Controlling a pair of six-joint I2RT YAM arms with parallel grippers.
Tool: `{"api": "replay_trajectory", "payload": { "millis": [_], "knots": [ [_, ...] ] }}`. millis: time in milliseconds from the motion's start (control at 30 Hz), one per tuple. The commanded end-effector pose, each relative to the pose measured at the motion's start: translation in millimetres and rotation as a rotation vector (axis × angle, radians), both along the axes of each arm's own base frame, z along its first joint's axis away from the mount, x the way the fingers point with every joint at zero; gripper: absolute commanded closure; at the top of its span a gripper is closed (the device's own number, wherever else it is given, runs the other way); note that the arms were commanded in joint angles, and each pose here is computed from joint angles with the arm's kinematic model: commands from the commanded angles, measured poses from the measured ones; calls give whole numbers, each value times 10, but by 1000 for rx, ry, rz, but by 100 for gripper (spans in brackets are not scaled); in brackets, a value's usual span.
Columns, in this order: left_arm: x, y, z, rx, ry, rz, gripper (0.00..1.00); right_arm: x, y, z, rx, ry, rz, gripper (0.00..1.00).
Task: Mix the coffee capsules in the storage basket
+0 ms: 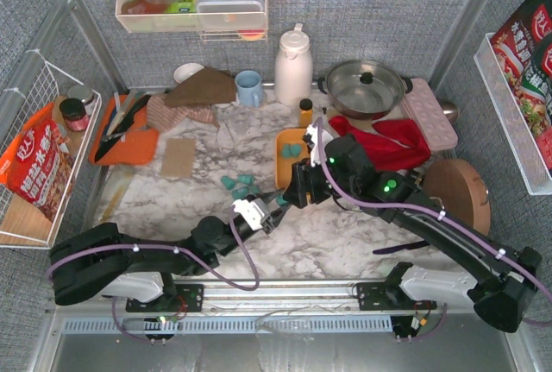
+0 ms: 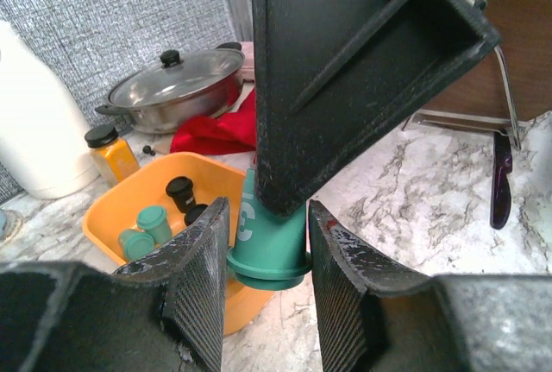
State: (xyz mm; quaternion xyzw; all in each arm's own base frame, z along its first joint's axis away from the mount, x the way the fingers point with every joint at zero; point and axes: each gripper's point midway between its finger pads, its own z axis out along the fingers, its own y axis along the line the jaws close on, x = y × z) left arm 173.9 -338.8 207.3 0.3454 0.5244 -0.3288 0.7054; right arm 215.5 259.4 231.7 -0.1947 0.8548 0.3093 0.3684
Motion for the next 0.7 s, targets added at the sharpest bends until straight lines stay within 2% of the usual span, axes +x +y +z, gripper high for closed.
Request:
{"api": "replay_trajectory", "payload": {
  "millis": [0,267,567,633,667],
  "knots": [
    [-28,0,197,-56,-47,-12,88,10,92,41,41,1,9,35],
    [-22,5,235,-60,-55,-9,88,11,167,7,62,21,21,42],
    [6,23,249,-49,-54,9,88,5,206,2,80,33,26,72],
    [15,23,253,-44,-51,14,82,8,203,17,82,31,23,76],
    [26,26,246,-39,-47,21,74,11,200,20,81,30,21,78]
  ]
}}
